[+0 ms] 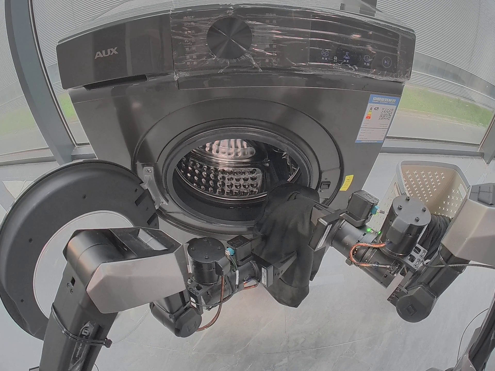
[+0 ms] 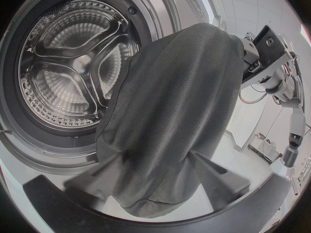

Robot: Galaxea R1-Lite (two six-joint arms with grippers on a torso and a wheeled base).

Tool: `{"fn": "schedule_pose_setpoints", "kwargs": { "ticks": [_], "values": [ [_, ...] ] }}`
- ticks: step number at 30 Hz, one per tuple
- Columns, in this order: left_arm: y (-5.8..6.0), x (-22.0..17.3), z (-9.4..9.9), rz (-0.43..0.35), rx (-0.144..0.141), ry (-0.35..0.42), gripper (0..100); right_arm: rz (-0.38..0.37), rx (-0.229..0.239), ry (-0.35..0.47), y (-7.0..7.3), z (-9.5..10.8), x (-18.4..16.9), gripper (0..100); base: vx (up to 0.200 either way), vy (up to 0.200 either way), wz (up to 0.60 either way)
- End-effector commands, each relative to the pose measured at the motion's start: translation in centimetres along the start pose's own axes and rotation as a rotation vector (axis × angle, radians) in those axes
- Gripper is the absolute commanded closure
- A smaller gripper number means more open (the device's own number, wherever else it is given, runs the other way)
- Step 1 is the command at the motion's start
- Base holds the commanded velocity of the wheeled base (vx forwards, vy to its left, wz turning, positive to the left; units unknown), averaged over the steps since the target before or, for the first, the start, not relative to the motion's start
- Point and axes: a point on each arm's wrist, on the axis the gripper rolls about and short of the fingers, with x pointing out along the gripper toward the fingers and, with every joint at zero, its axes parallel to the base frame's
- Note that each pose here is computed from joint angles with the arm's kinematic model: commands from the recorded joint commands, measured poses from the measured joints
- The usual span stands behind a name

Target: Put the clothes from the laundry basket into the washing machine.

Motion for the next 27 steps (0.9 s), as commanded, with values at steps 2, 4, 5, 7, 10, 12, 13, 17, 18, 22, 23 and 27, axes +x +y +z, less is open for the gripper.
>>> {"fn": "schedule_pose_setpoints", "kwargs": {
  "ticks": [2, 4, 5, 7, 10, 12, 13, 17, 18, 22, 23, 27],
  "values": [
    [0.1, 0.3, -0.4, 0.003, 0.001, -0.002, 100, -0.012, -0.002, 0.009, -0.4, -0.3, 0.1, 100, 0.000, 0.000, 0.00],
    [0.0, 0.2, -0.3, 0.004, 0.001, -0.003, 100, -0.014, -0.003, 0.012, -0.5, -0.4, 0.1, 100, 0.000, 0.000, 0.00],
    [-0.1, 0.0, 0.9, 0.014, 0.006, -0.028, 100, -0.022, -0.004, 0.015, -0.7, -0.5, 0.2, 100, 0.000, 0.000, 0.00],
    [-0.1, -1.0, 2.6, 0.031, 0.008, -0.051, 100, -0.038, -0.008, 0.018, -1.3, -0.7, 0.3, 100, 0.000, 0.000, 0.00],
    [-0.6, -2.7, 4.6, 0.030, 0.012, -0.065, 100, -0.047, -0.009, 0.016, -1.6, -0.7, 0.4, 100, 0.000, 0.000, 0.00],
    [-0.9, -3.8, 5.6, 0.032, 0.013, -0.067, 100, -0.048, -0.009, 0.014, -1.6, -0.6, 0.4, 100, 0.000, 0.000, 0.00],
    [-1.1, -4.4, 5.9, 0.033, 0.014, -0.064, 100, -0.049, -0.009, 0.012, -1.6, -0.6, 0.4, 100, 0.000, 0.000, 0.00],
    [-1.5, -6.8, 7.3, 0.038, 0.020, -0.061, 100, -0.084, -0.010, 0.004, -1.9, -0.6, 0.4, 100, 0.000, 0.000, 0.00],
    [-1.6, -7.3, 7.5, 0.040, 0.021, -0.060, 100, -0.095, -0.010, 0.001, -2.0, -0.5, 0.5, 100, 0.000, 0.000, 0.00],
    [-0.9, -9.1, 8.0, 0.077, 0.038, -0.047, 100, -0.111, -0.011, -0.005, -2.3, -0.4, 0.4, 100, 0.000, 0.000, 0.00],
    [-0.5, -9.4, 8.1, 0.090, 0.052, -0.043, 100, -0.119, -0.011, -0.005, -2.5, -0.4, 0.4, 100, 0.000, 0.000, 0.00],
    [0.5, -10.4, 8.5, 0.132, 0.085, -0.045, 100, -0.138, -0.018, 0.006, -3.1, -0.6, 0.3, 100, 0.000, 0.000, 0.00]
  ]
}}
